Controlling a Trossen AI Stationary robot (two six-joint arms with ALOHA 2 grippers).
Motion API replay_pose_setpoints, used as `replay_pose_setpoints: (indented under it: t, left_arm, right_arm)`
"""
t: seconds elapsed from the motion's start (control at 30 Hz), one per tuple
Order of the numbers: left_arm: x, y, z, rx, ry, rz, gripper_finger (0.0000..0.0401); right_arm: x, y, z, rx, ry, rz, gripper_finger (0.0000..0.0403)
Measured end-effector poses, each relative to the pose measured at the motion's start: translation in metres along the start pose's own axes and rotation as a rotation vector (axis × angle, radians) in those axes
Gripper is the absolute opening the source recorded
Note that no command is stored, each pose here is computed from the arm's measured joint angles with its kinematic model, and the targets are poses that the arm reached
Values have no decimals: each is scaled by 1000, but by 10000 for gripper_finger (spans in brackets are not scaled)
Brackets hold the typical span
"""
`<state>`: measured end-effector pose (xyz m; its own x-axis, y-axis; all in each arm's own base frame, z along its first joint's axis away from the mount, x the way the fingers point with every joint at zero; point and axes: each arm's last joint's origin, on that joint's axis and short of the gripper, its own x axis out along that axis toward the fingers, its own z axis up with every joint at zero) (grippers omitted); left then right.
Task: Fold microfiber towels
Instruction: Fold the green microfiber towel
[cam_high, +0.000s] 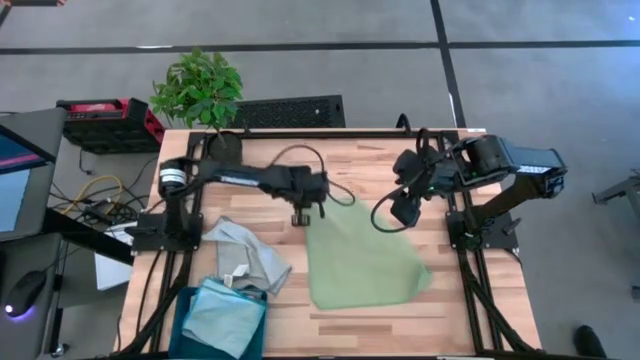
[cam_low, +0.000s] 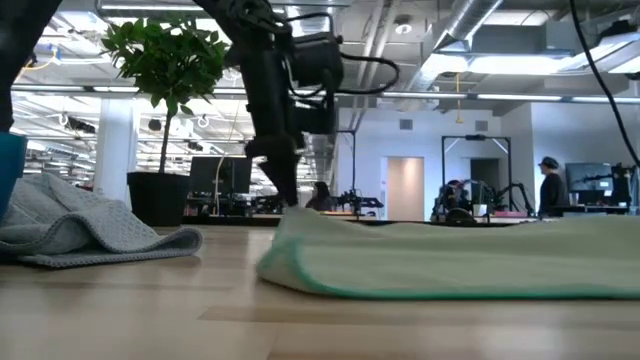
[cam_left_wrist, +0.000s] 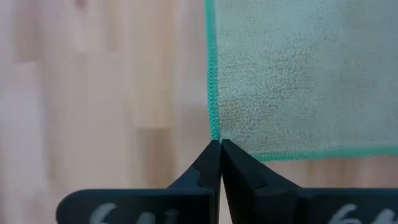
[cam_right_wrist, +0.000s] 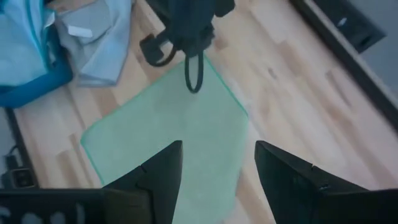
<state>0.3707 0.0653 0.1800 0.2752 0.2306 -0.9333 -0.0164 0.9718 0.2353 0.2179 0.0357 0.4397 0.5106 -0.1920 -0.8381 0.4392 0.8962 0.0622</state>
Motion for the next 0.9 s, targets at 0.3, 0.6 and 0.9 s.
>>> replay_pose_setpoints:
  t: [0.3,0.6,0.9]
  left_arm:
    - [-55,34,-9,95,-107,77,0]
    - [-91,37,-17,253,-154,110,0]
    - [-110,36,-21,281,-210,118,0]
  right_arm:
    - [44,-16,15,-74,44,-47,225]
    - [113,-51,44,-215,37,259,225]
    - [203,-98,62,-314,101,371,225]
